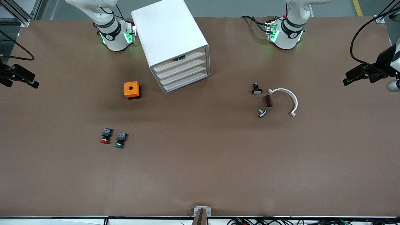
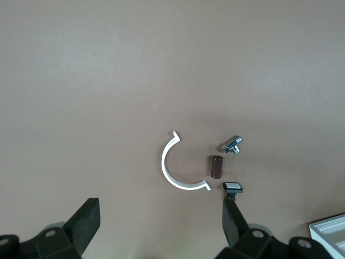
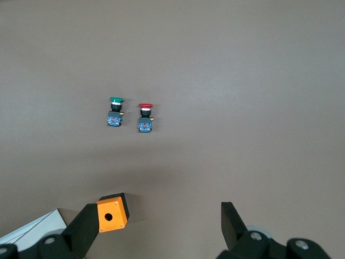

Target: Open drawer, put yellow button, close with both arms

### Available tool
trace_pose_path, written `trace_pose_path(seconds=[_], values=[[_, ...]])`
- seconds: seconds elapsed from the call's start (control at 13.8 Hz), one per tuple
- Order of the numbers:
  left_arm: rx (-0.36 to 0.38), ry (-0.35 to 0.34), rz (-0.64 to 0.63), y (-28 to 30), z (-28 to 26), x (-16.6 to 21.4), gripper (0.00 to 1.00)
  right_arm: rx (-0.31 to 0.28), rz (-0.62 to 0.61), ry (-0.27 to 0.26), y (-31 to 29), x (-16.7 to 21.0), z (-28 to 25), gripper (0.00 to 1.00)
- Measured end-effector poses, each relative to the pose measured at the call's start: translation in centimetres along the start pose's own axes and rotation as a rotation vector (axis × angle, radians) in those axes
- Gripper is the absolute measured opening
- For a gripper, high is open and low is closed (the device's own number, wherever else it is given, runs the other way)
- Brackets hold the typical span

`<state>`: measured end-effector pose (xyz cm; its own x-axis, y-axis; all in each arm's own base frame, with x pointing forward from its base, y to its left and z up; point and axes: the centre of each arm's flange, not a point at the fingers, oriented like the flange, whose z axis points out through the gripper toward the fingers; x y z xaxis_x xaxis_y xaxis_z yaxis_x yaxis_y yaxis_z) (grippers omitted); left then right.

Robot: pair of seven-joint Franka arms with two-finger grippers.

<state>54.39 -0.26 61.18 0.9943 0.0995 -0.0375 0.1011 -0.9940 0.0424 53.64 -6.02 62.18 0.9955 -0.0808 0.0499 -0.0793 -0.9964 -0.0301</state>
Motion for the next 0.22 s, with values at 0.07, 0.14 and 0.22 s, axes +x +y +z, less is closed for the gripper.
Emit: trace_pose_path(seconds=[0.07,0.14,0.22], values=[[0.0,0.002,0.0,0.02,-0.08,0.0,1.0,0.0,0.0,0.0,-0.08,-0.04,-0.07,1.0],[0.0,0.003,0.001,0.07,-0.14,0.0,1.0,0.0,0.0,0.001,-0.11,-0.08,-0.14,1.0],[0.0,0.004,0.002,0.11,-0.19,0.0,1.0,0.0,0.0,0.002,-0.13,-0.11,-0.23,1.0]])
